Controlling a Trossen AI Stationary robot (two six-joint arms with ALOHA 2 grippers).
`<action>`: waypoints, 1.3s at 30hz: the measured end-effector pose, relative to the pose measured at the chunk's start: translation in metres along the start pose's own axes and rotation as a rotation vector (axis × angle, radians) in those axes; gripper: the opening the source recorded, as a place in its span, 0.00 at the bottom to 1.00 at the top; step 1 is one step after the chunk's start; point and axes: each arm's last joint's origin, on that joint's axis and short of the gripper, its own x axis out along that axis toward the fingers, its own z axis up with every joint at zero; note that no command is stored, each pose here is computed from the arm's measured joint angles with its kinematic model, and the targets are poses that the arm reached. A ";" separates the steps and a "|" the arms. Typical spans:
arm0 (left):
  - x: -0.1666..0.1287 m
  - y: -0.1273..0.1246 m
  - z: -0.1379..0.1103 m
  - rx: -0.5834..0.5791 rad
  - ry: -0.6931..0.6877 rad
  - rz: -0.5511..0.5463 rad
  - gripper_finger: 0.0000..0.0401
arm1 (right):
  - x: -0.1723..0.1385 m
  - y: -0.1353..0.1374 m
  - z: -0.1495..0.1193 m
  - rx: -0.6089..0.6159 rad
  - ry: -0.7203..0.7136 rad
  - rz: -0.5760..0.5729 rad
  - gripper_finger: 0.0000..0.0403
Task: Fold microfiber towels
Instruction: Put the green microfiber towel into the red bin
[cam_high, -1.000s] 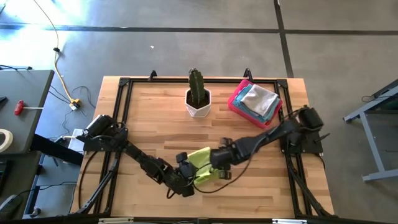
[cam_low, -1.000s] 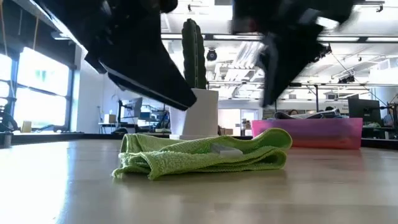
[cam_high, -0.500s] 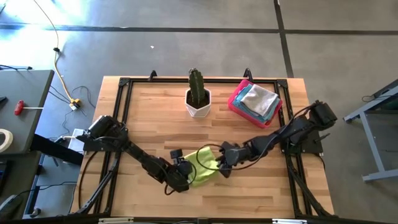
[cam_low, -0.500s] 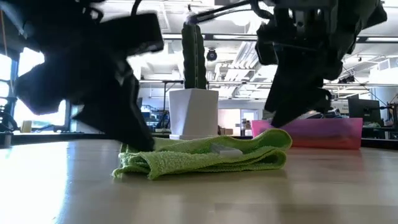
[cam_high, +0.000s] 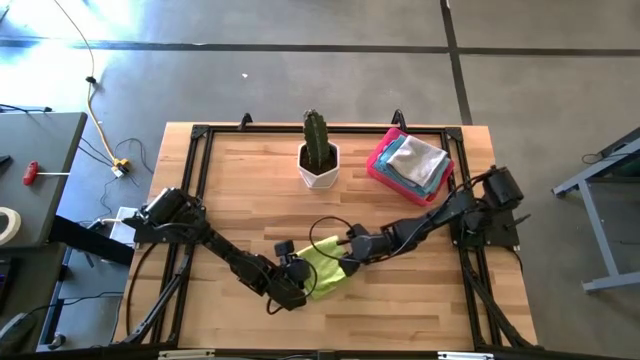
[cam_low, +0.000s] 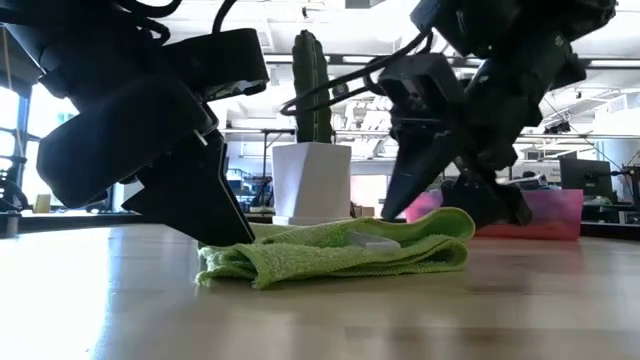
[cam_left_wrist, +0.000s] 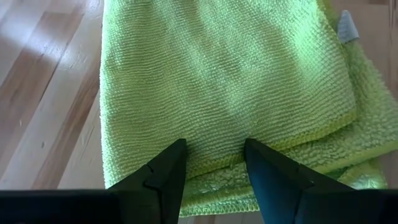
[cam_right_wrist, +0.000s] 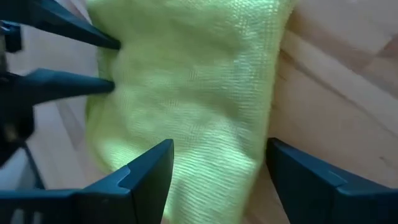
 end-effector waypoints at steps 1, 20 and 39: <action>0.000 0.000 0.000 0.001 0.001 0.001 0.39 | 0.004 0.000 -0.001 0.009 0.002 0.011 0.62; 0.001 0.000 0.000 0.012 -0.014 0.006 0.39 | 0.024 0.001 -0.011 -0.112 -0.049 0.061 0.05; -0.008 -0.002 0.016 0.061 0.029 0.031 0.39 | -0.083 -0.047 0.052 -0.365 0.087 -0.403 0.01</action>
